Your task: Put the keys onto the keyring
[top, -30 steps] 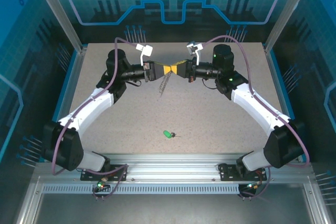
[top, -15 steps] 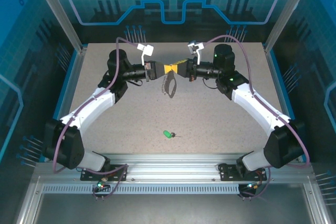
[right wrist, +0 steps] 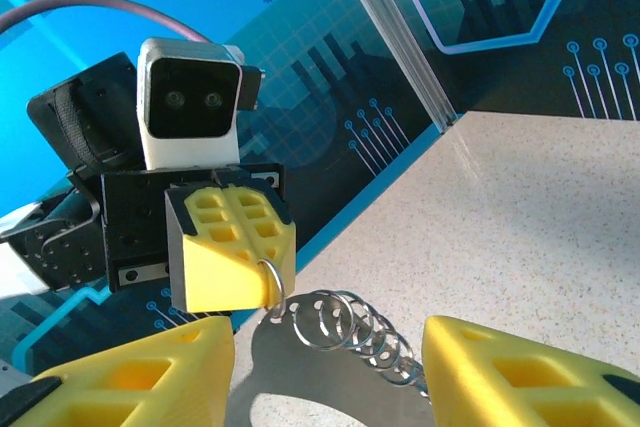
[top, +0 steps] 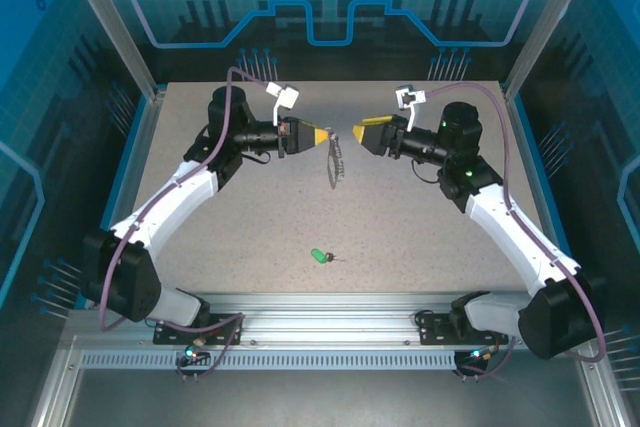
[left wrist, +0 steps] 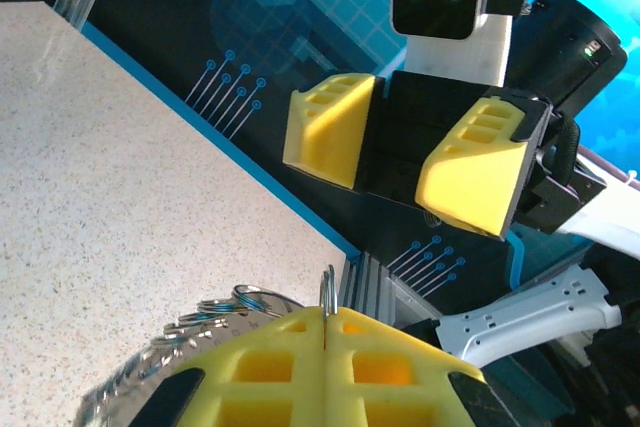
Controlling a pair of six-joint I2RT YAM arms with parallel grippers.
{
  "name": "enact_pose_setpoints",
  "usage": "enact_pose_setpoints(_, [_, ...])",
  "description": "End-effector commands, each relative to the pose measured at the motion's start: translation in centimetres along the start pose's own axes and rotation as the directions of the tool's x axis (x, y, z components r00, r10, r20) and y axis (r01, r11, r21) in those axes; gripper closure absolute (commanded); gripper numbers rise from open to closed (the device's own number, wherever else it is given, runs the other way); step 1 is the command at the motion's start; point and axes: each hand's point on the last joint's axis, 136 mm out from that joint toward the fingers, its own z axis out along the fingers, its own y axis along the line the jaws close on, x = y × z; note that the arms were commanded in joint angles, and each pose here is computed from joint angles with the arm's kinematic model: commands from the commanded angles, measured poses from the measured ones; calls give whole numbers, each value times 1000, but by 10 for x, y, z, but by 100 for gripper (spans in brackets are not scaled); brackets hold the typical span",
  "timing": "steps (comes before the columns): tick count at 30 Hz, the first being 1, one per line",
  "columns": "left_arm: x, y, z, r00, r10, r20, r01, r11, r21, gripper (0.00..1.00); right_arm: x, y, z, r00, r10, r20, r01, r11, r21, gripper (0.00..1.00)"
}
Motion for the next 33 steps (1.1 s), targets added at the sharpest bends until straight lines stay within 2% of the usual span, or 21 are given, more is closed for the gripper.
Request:
enact_pose_setpoints(1, [3,-14,2,996,63,-65,-59,996,65,100,4,13,1,1000,-12,-17,11,999,-44,44])
enact_pose_setpoints(8, [5,-18,5,992,63,-109,-50,992,112,100,9,27,17,997,-41,-59,35,995,-91,45])
enact_pose_setpoints(22, [6,-21,5,990,74,-116,-60,991,124,100,18,27,37,994,-35,-103,23,993,-118,52])
enact_pose_setpoints(33, [3,-23,5,990,81,-113,-66,990,127,100,25,28,40,991,-33,-128,15,990,-138,77])
